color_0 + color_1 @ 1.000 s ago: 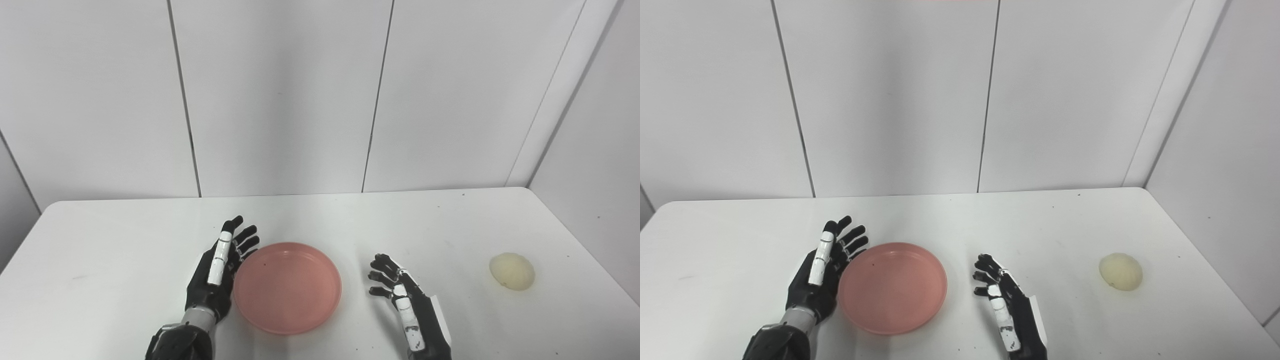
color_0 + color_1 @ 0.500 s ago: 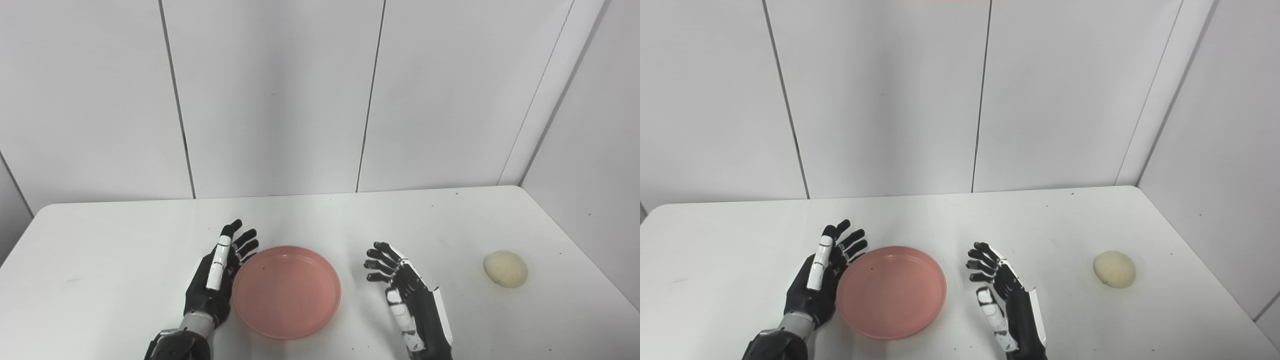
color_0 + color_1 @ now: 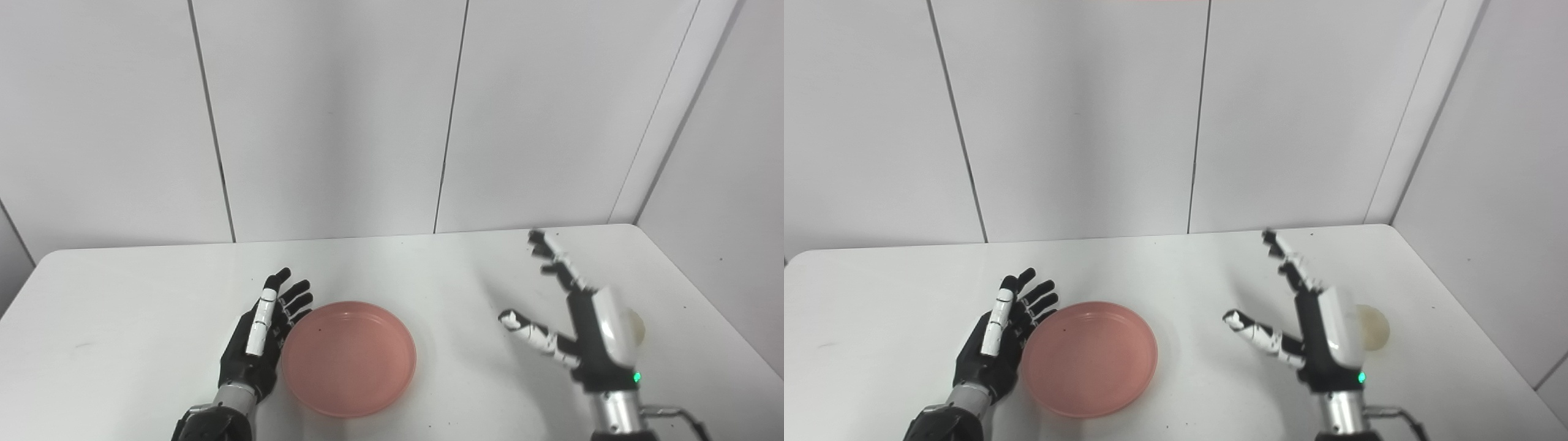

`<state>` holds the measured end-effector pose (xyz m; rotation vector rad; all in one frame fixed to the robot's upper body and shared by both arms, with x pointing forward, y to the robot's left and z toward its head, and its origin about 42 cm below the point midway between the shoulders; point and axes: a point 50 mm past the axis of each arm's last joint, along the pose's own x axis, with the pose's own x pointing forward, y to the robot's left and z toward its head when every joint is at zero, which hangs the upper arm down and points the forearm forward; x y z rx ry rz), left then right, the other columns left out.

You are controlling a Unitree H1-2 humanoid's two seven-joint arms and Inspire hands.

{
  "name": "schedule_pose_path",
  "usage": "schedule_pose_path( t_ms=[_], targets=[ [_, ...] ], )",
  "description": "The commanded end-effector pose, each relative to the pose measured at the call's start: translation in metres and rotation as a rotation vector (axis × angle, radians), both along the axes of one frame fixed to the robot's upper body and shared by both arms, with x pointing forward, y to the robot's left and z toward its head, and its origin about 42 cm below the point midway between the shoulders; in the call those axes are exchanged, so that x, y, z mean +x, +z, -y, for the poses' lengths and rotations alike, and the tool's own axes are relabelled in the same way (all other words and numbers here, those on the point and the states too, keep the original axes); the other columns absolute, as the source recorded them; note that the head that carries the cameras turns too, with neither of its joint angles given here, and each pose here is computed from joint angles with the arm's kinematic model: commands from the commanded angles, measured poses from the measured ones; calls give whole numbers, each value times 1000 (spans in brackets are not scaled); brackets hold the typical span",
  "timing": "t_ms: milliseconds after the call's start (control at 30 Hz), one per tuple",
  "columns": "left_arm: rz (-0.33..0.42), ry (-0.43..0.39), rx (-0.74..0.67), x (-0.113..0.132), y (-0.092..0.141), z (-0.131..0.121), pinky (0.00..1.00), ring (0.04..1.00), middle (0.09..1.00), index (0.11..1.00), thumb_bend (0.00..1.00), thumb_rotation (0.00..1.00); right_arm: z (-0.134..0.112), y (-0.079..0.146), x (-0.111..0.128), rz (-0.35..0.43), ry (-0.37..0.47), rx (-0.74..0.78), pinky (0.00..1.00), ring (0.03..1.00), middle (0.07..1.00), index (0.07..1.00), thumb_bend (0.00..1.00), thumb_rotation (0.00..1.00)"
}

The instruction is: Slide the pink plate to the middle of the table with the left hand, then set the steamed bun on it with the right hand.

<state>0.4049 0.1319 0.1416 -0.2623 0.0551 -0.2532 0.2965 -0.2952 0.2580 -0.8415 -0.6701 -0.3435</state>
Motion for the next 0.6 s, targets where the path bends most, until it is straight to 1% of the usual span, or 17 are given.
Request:
schedule_pose_path(
  t_ms=[0,67,100,133,167,200,267,333,367,400,467,500,533,567],
  targets=[
    [-22,-9,-1,1,-2,5,813,853,846,911,666,832,14,20,2,33,-70,-42,755,838,864,873,820,832],
    [-25,-9,-2,1,-3,6,812,852,845,914,666,828,28,26,4,-2,-157,-102,789,840,857,864,840,830],
    [-25,-9,-4,1,-3,6,812,852,845,914,666,828,35,29,5,-41,-207,-127,791,840,856,863,841,831],
    [-26,-9,-5,0,-3,5,814,853,848,914,666,826,42,31,5,-81,-247,-151,766,834,850,858,859,821],
    [-27,-8,-5,0,-3,4,814,854,851,915,667,824,48,33,6,-128,-278,-167,749,828,844,856,868,810],
    [-28,-8,-5,0,-3,3,813,854,854,916,666,823,52,34,6,-174,-309,-182,753,830,842,853,881,786],
    [-30,-8,-5,-1,-2,1,811,854,852,917,664,827,56,34,7,-239,-351,-199,791,836,841,842,892,748],
    [-32,-8,-4,-2,-2,0,811,853,849,915,662,829,60,33,11,-302,-393,-204,801,838,841,837,894,739],
    [-34,-9,-4,-2,-2,-1,812,850,842,911,660,827,62,32,13,-328,-410,-203,804,832,835,818,909,690],
    [-32,-11,-3,-3,-1,-1,812,850,840,910,660,826,65,30,16,-361,-436,-199,804,830,834,813,913,678],
    [-30,-14,-2,-5,-1,-2,815,849,838,908,655,824,69,26,21,-404,-473,-195,803,827,826,801,928,623],
    [-30,-15,-2,-5,0,-2,817,850,840,910,655,824,71,24,24,-418,-485,-194,809,824,823,797,925,597],
    [-30,-14,-2,-6,0,-3,818,850,840,910,655,824,73,20,26,-431,-502,-195,810,824,823,797,925,595],
    [-30,-14,-2,-6,1,-3,815,849,838,908,654,822,75,17,29,-442,-518,-194,810,820,821,790,917,566]
  ],
)
